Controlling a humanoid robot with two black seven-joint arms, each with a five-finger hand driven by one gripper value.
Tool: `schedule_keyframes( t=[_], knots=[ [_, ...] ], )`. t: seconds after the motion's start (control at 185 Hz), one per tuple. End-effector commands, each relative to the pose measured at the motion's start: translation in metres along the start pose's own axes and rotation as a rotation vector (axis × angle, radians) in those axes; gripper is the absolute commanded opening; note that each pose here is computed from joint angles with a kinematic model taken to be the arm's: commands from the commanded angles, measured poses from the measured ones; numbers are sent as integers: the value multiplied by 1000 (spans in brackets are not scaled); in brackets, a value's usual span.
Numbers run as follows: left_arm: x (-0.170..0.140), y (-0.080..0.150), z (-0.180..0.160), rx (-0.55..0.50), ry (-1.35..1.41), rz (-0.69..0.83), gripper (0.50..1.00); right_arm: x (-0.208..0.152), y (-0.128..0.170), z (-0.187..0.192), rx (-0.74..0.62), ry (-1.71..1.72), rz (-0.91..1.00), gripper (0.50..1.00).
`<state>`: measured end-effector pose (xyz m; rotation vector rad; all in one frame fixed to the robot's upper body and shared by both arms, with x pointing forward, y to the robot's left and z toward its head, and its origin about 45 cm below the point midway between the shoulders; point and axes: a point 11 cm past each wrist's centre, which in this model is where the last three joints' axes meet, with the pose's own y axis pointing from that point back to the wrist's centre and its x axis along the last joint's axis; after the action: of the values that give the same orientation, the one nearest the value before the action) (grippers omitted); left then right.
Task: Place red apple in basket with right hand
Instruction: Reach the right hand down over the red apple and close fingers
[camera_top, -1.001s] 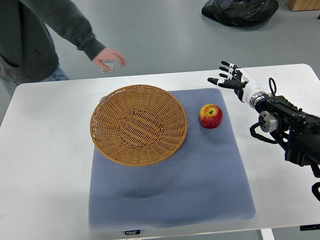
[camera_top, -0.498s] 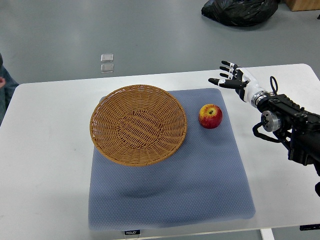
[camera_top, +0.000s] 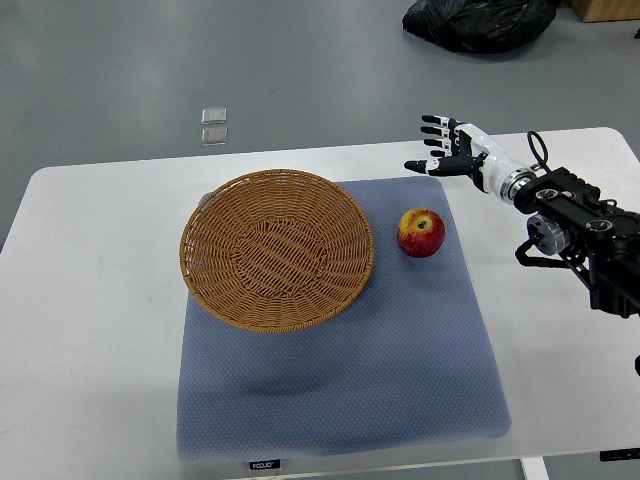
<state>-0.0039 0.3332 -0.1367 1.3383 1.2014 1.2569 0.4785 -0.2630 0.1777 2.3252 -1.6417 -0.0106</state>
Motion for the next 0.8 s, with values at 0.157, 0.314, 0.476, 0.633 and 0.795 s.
schedule_keyframes(
  t=[0.157, 0.314, 0.476, 0.633, 0.795],
  knots=[
    [1, 0, 0, -1, 0, 2, 1000, 2, 1, -16, 22, 168, -111, 913],
    [1, 0, 0, 1, 0, 2, 1000, 2, 8, -33, 43, 286, -221, 913],
    [2, 0, 0, 1, 2, 5, 1000, -6, 22, -47, 63, 429, -354, 913],
    [2, 0, 0, 1, 1, 7, 1000, -17, 32, -46, 44, 611, -445, 913],
    [2, 0, 0, 1, 1, 7, 1000, -18, 37, -42, 18, 737, -495, 913]
  ],
)
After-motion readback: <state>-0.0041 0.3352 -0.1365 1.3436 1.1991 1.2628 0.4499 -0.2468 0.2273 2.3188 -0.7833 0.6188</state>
